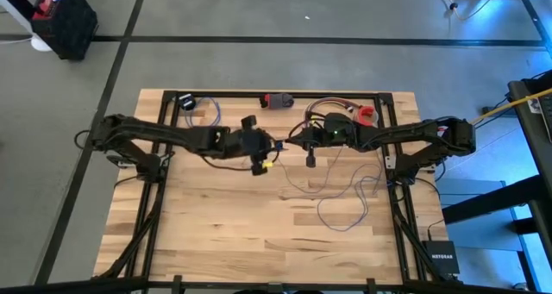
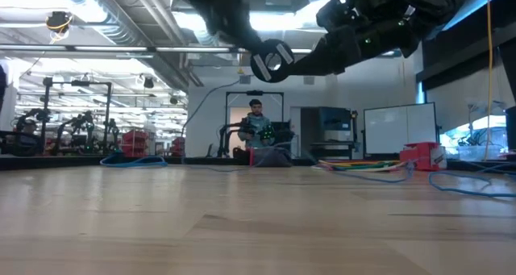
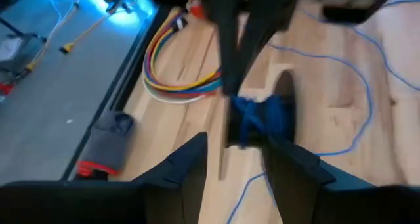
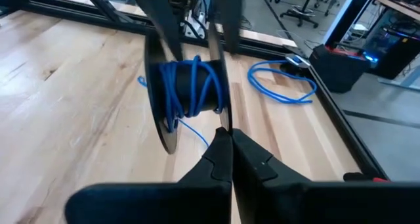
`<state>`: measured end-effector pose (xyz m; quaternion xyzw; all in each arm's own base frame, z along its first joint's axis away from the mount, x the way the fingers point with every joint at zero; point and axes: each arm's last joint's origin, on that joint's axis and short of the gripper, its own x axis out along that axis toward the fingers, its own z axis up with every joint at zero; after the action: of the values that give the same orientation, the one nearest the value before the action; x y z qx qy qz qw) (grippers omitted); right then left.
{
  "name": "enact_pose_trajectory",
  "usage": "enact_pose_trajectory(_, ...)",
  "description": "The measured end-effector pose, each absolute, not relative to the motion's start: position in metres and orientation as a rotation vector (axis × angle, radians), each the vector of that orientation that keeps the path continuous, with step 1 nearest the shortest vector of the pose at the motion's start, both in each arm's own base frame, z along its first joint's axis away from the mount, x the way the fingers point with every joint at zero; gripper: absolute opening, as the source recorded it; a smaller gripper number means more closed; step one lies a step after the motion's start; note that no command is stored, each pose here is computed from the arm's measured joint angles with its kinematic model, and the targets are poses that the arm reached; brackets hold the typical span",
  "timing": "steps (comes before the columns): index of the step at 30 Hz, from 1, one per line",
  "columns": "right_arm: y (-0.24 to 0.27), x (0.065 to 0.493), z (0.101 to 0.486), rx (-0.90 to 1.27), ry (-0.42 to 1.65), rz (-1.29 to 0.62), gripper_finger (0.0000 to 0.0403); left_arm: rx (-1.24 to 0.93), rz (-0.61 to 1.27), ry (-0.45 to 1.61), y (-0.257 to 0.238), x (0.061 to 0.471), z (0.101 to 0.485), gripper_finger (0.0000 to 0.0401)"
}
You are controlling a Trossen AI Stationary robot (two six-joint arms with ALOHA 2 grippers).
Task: Coil cords
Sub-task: Coil the blue wire on the black spool
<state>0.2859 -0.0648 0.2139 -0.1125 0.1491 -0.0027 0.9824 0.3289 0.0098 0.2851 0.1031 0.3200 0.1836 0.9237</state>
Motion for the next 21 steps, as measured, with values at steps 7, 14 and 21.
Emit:
enact_pose_trajectory(7,-0.065,0.286,0.215,-0.264,0.292,-0.002,0.0,0.196,0.351,0.631,0.029,0.323,0.289,0.014)
enact_pose_trajectory(14,-0.065,0.286,0.215,-0.29,0.291,0.002,0.0,0.214,0.259,0.613,0.036,0.325,0.29,0.014)
enact_pose_trajectory(21,-0.066,0.286,0.215,-0.278,0.295,-0.017,0.0001,0.234,0.186,0.61,0.038,0.325,0.287,0.0053)
